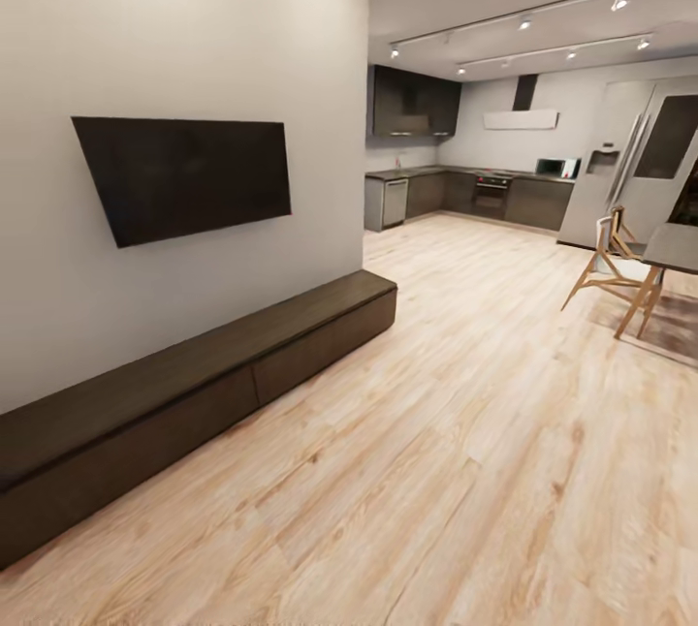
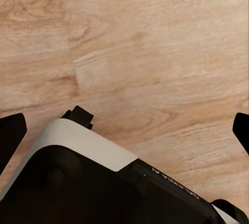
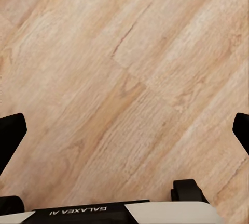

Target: Place each of the two pumpkins and all three candles from the living room inside a cabinet in the living room (use any cabinet), then make sure every cabinet is closed, and position the cauldron so it is next to a table in the living room.

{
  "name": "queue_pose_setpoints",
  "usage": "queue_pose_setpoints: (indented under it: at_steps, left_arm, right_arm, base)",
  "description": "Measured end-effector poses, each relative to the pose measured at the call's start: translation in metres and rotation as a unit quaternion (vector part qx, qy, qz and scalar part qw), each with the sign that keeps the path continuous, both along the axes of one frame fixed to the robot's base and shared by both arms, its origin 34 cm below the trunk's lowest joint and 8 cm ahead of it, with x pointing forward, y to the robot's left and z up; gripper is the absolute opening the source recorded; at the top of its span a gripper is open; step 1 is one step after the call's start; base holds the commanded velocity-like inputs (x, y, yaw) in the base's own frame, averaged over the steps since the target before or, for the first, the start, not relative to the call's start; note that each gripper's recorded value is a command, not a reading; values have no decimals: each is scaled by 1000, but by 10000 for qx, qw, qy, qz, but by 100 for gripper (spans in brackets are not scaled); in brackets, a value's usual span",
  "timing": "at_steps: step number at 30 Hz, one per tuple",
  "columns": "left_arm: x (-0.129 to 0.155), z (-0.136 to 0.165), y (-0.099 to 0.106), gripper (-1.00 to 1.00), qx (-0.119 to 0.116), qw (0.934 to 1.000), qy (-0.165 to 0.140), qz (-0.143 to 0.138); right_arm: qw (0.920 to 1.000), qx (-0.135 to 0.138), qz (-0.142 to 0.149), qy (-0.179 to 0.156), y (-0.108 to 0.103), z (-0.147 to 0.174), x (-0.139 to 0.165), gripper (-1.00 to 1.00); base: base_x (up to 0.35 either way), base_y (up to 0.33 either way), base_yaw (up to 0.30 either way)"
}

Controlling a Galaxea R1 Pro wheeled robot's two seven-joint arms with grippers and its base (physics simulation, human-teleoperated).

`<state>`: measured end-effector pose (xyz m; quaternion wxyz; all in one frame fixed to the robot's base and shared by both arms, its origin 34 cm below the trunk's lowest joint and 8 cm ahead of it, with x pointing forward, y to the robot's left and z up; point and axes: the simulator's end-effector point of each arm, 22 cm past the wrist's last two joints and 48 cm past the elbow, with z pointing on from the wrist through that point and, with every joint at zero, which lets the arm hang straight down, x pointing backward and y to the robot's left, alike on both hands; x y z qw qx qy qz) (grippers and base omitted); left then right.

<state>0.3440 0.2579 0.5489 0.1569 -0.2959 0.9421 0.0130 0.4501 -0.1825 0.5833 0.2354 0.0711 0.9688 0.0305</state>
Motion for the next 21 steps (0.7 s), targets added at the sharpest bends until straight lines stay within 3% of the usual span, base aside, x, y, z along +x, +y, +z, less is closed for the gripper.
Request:
queue_pose_setpoints:
  at_steps: [8,21]
  left_arm:
    - [-4,-2,1,100,7,10000,48,2]
    - [-7,-3,2,100,15,10000,85,3]
  right_arm:
    - [10000,4,-7,45,0,-3,-3,100]
    - [10000,6,-21,76,0,-5,-5,100]
  base:
    - [242,-3,167]
    - [239,-92,139]
